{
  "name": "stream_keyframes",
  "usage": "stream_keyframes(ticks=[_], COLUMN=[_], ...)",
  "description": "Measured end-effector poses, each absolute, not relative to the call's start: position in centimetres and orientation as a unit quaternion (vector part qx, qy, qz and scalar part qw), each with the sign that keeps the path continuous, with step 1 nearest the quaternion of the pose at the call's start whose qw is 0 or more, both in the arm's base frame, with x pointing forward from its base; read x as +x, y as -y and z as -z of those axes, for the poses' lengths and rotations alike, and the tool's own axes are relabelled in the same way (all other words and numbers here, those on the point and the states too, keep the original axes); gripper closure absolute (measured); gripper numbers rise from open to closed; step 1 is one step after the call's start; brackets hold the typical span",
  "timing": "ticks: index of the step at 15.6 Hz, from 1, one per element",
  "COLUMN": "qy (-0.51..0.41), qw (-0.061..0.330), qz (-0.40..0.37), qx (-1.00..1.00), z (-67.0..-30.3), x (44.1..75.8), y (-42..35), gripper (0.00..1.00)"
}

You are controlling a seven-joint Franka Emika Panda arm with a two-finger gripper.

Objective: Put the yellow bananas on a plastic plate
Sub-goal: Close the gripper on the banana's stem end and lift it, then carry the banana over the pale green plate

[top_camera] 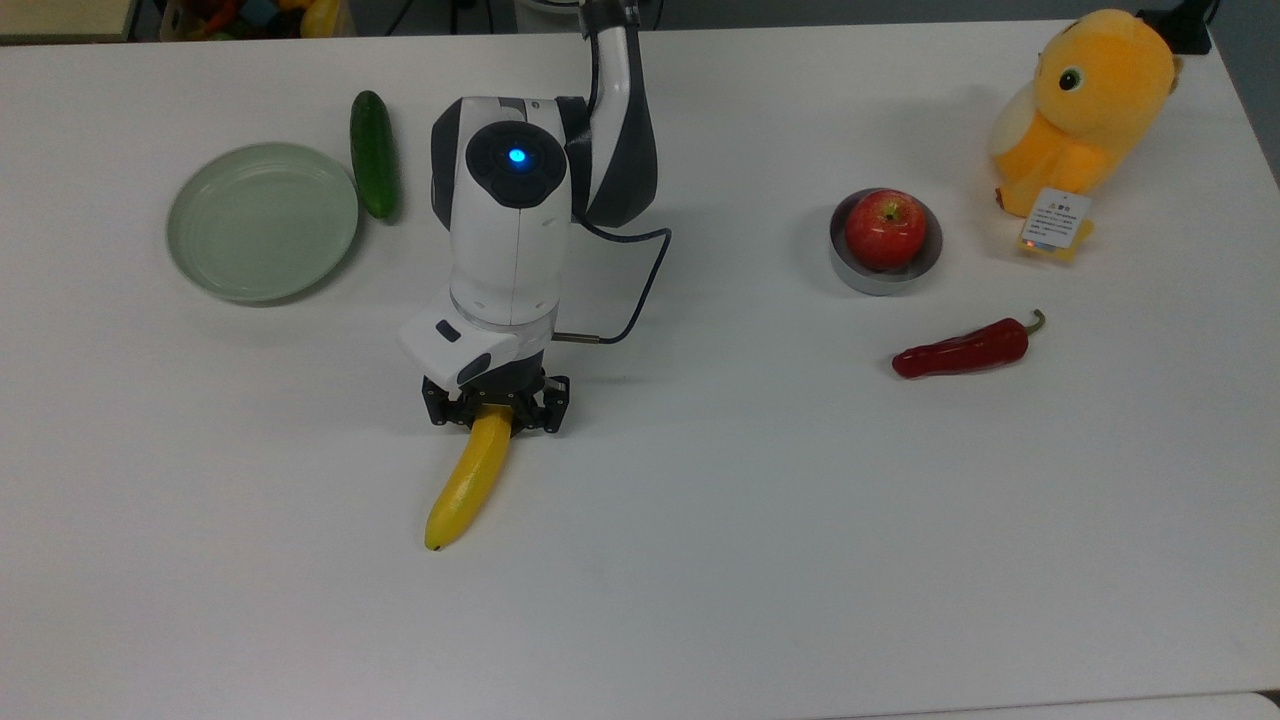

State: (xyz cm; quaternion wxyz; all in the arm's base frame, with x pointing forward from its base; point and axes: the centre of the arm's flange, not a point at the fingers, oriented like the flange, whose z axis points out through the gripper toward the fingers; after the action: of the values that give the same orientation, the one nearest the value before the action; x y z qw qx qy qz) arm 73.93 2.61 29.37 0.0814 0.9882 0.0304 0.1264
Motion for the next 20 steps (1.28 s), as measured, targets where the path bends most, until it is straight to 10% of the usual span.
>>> stream_keyframes(ticks=[8,20], qy=[0.006,0.05], qw=[0.084,0.141], qz=[-0.167,0.041], qx=[0.982,0.988], z=[-39.6,-43.5], x=[70.9,60.8], y=[2.2,9.0], gripper=[0.78,0.75])
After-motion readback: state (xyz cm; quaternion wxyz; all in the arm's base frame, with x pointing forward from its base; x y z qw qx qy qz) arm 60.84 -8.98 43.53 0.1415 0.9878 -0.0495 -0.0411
